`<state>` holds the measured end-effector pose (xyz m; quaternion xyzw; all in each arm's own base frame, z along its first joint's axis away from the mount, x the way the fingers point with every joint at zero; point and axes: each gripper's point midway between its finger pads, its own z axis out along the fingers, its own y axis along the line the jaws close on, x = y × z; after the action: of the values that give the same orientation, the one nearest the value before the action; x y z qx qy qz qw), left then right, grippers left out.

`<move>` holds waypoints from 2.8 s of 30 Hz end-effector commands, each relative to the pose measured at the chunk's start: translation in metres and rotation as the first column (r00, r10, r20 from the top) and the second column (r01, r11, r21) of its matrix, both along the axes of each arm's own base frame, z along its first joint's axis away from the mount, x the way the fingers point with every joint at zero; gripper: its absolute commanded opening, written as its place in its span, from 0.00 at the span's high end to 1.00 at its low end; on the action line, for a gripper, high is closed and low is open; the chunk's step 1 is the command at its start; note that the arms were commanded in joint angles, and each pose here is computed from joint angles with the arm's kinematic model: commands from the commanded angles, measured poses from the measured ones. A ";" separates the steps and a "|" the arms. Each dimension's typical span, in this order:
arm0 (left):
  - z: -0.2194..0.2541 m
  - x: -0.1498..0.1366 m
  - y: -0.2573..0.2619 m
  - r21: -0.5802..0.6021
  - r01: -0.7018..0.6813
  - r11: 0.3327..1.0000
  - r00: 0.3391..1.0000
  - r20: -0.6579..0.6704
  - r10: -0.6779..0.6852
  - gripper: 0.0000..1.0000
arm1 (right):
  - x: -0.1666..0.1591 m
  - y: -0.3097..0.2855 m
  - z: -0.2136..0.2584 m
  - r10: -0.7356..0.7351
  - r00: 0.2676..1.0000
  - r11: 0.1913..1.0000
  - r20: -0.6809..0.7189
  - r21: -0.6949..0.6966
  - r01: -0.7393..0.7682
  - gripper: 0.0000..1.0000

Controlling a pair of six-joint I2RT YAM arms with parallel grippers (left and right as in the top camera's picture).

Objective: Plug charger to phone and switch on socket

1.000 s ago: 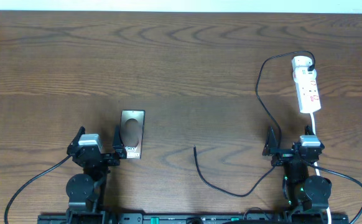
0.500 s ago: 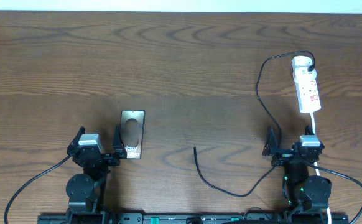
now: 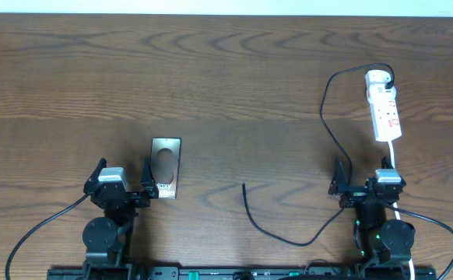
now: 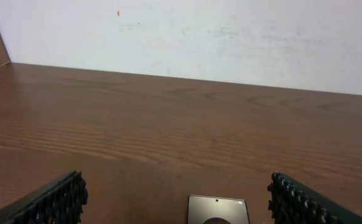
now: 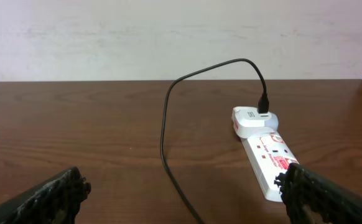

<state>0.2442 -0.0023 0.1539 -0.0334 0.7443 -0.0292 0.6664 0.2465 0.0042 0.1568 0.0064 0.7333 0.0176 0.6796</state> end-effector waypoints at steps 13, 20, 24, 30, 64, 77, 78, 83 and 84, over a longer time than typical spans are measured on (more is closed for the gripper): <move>-0.017 0.000 0.001 0.004 -0.006 1.000 0.999 -0.044 0.007 0.08 | 0.000 0.000 0.000 -0.002 1.000 1.000 -0.001 0.009 0.002 0.01; -0.017 0.000 0.001 0.004 -0.006 1.000 0.999 -0.045 0.007 0.08 | 0.000 0.000 0.000 -0.002 1.000 1.000 -0.001 0.009 0.002 0.01; -0.017 0.000 0.001 0.004 -0.006 1.000 0.999 -0.045 0.007 0.08 | 0.000 0.000 0.000 -0.002 1.000 1.000 -0.001 0.009 0.002 0.01; -0.017 0.000 0.001 0.004 -0.006 1.000 0.999 -0.044 0.007 0.08 | 0.000 0.000 0.000 -0.002 1.000 1.000 -0.001 0.009 0.002 0.01; 0.065 -0.005 -0.005 -0.001 0.032 0.999 0.996 0.083 -0.032 0.08 | 0.000 0.000 0.000 -0.002 1.000 1.000 -0.001 0.009 0.002 0.01; 0.150 0.063 -0.014 -0.021 0.065 0.998 0.913 -0.403 -0.068 0.08 | 0.000 0.000 0.000 -0.002 1.000 1.000 -0.001 0.009 0.002 0.01; 0.151 0.070 -0.016 -0.030 0.075 0.997 0.891 -0.448 -0.081 0.08 | 0.000 0.000 0.000 -0.002 1.000 1.000 -0.001 0.009 0.002 0.01; 0.131 0.093 -0.021 -0.059 0.080 0.995 0.737 -0.668 -0.099 0.08 | 0.000 0.000 0.000 -0.002 1.000 1.000 -0.001 0.009 0.002 0.01; 0.124 0.097 -0.021 -0.061 0.078 0.995 0.714 -0.693 -0.098 0.08 | 0.000 0.000 0.000 -0.002 1.000 1.000 -0.001 0.009 0.002 0.01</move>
<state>0.3285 -0.0202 0.2854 -0.0171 0.9276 -0.0480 0.3701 0.2465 0.0042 0.1566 0.0066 0.7336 0.0175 0.6793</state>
